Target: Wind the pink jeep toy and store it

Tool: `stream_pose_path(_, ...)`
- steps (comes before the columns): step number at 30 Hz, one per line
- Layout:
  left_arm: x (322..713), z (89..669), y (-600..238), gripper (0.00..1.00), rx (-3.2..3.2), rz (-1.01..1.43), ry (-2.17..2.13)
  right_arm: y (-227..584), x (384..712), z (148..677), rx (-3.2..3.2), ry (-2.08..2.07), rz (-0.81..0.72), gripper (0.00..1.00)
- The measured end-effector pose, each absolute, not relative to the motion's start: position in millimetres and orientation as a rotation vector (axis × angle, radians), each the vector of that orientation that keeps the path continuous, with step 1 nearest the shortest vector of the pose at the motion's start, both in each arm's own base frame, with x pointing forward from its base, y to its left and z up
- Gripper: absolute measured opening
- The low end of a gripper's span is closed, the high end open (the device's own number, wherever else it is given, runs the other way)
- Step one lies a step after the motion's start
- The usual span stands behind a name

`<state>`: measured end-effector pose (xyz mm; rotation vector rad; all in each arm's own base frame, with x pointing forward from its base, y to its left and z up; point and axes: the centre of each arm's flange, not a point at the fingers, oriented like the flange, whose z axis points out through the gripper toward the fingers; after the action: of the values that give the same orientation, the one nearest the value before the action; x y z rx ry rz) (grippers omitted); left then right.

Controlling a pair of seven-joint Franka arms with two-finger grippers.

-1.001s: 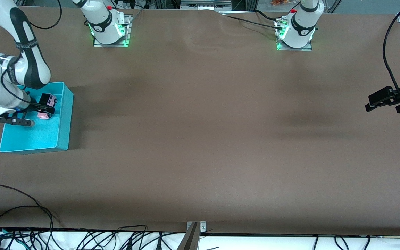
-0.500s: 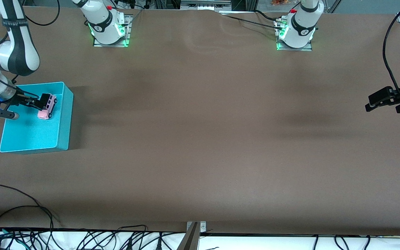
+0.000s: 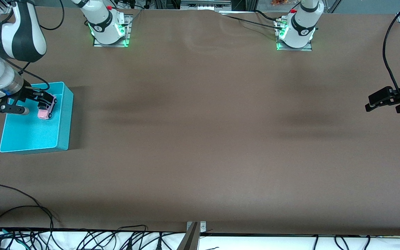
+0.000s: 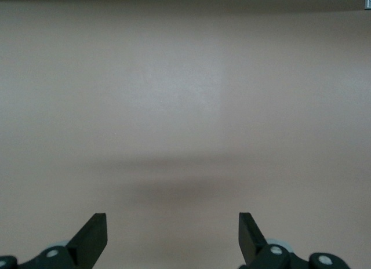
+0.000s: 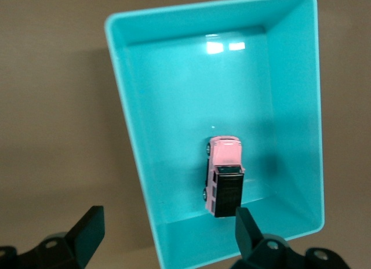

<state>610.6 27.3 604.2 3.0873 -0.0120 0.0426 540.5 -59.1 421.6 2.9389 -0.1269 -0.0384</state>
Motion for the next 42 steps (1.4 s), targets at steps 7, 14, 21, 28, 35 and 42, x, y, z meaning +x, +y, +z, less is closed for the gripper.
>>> stream_pose_path(7, 611, 604, 27, 1.0, 3.087, 0.042, -0.012, -44, 543, 451, 2.959, -0.179, -0.086, 1.0)
stream_pose_path(14, 611, 604, 27, 1.0, 3.087, 0.042, -0.013, -39, 541, 494, 3.042, -0.211, -0.111, 1.0)
stream_pose_path(21, 611, 603, 27, 1.0, 3.087, 0.041, -0.013, -22, 536, 525, 3.065, -0.174, -0.094, 1.0)
stream_pose_path(28, 611, 603, 27, 1.0, 3.087, 0.039, -0.013, 14, 532, 560, 3.078, -0.095, -0.137, 1.0)
stream_pose_path(35, 611, 603, 27, 1.0, 3.087, 0.038, -0.013, 13, 537, 578, 3.11, -0.111, -0.127, 1.0)
stream_pose_path(42, 611, 602, 27, 1.0, 3.087, 0.038, -0.013, 15, 546, 604, 3.145, -0.118, -0.086, 1.0)
